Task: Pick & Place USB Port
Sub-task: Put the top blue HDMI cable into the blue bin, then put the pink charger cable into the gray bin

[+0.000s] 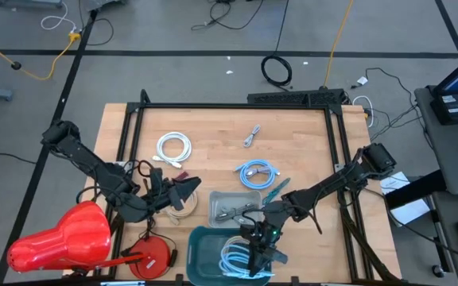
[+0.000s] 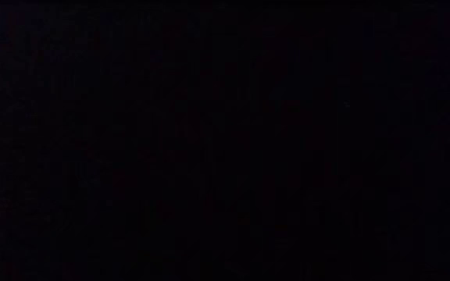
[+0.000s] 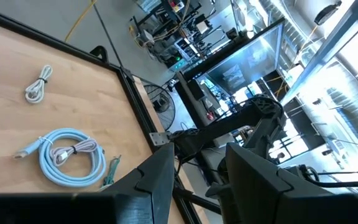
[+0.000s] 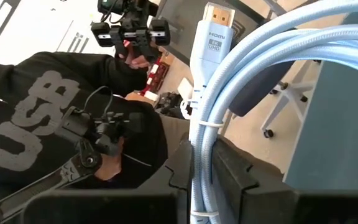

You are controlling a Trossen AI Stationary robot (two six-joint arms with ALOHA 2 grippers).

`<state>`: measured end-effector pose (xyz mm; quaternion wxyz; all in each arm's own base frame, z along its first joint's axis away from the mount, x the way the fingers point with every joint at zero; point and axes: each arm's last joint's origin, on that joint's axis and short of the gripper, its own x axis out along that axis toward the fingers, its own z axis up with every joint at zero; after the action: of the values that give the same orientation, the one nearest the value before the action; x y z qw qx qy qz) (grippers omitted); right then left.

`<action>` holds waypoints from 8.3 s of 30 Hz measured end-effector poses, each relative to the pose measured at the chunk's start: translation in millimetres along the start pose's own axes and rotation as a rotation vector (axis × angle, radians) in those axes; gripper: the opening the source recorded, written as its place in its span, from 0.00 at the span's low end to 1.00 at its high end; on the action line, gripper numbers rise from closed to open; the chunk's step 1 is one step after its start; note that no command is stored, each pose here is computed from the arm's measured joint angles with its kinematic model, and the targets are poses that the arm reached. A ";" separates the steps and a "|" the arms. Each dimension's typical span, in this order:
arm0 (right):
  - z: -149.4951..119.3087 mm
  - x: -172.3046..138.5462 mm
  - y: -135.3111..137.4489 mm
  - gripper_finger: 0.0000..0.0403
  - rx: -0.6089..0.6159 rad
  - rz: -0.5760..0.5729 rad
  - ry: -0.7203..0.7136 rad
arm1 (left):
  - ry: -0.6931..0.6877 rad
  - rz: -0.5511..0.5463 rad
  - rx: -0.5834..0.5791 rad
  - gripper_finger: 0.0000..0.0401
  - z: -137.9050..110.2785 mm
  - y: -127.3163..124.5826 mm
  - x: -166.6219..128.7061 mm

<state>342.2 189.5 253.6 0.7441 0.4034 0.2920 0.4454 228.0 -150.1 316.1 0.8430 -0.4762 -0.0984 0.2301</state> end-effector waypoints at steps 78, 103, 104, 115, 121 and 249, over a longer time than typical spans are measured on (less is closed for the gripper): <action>9.3 17.0 24.7 0.00 0.075 -0.310 -0.005 | -0.002 -0.009 0.006 0.37 -0.2 -1.9 -2.1; 5.9 70.7 -32.3 0.00 0.127 -0.421 0.227 | 0.030 -0.024 0.002 0.37 -1.2 -2.1 -2.0; 3.9 72.0 -33.3 0.00 0.128 -0.425 0.235 | 0.030 -0.024 0.003 0.37 -1.2 -2.1 -2.0; -10.9 64.8 -48.8 0.00 0.039 -0.716 0.258 | 0.034 -0.023 0.010 0.37 -1.8 -1.7 -2.7; -12.5 61.4 -51.8 0.00 0.016 -0.795 0.254 | 0.038 -0.025 0.006 0.37 -2.3 -2.1 -3.9; 22.5 -198.1 96.2 0.25 0.403 -1.721 -0.318 | 1.122 0.303 0.767 0.03 59.5 57.0 63.9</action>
<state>233.3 30.5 362.7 0.7671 0.2247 0.4595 -0.3872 244.2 -49.2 295.7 0.8337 -0.2000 0.5080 0.0829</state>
